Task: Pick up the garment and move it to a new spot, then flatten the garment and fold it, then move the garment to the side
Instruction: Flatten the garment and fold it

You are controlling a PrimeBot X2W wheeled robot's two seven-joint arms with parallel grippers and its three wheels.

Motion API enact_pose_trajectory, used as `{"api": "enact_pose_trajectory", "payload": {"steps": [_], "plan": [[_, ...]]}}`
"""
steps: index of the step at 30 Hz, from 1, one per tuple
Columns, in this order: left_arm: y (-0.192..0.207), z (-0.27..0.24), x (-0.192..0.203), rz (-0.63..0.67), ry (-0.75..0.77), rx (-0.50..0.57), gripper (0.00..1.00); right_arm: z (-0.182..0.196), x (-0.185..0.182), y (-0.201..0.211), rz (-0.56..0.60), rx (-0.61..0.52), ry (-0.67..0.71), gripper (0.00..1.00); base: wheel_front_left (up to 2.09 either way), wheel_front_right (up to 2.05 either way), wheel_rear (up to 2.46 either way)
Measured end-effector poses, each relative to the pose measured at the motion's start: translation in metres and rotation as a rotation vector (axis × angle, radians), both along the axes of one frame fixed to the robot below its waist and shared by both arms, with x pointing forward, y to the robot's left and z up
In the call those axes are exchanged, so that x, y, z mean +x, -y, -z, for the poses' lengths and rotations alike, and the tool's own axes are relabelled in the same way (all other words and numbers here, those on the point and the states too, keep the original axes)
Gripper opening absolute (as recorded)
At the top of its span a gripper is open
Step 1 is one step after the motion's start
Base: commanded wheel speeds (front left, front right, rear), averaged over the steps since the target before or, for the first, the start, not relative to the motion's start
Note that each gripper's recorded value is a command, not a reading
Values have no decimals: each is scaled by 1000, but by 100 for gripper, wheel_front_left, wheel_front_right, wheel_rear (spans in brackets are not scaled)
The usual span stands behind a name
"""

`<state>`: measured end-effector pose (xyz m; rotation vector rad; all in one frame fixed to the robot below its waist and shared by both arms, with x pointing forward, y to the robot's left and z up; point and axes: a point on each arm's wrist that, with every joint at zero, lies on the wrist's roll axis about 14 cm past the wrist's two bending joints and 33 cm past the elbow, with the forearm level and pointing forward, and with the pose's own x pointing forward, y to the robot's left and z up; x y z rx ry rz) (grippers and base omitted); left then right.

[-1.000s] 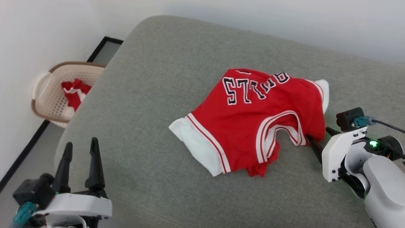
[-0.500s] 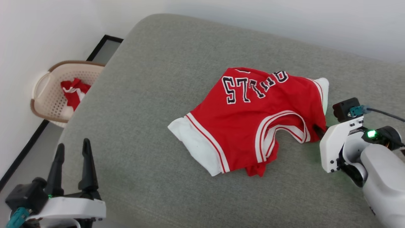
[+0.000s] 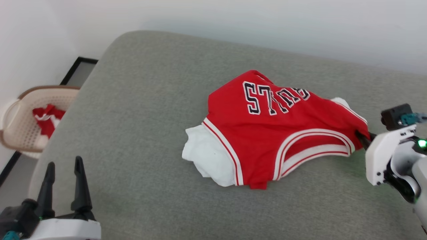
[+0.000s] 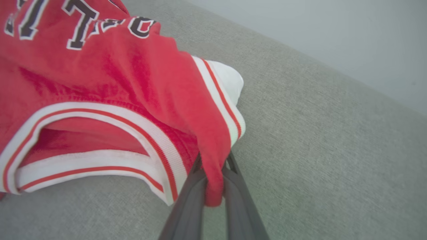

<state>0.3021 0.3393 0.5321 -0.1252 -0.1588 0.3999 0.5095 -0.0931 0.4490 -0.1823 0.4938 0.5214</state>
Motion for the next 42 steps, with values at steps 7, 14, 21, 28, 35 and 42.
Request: {"api": "enact_pose_trajectory", "payload": {"steps": [7, 14, 21, 28, 35, 42], "plan": [[7, 1, 3, 35, 0, 8, 100, 1, -30, 46, 88, 5, -28, 0, 0, 0, 0], [13, 1, 7, 65, 4, 9, 100, 19, -79, 73, 181, 62, -89, 0, 0, 0, 0], [22, 0, 15, 106, 9, 10, 100, 34, -118, 69, 230, 116, -135, 29, 0, 0, 0], [27, 2, 24, 136, 3, 14, 100, 24, -120, 58, 236, 153, -100, 100, 0, 0, 0], [33, 0, 34, 170, 6, 16, 100, -1, -110, 70, 275, 188, 6, 100, 0, 0, 0], [50, -8, 58, 284, -21, 15, 100, -43, -98, 88, 334, 234, 210, 100, 0, 0, 0]]}}
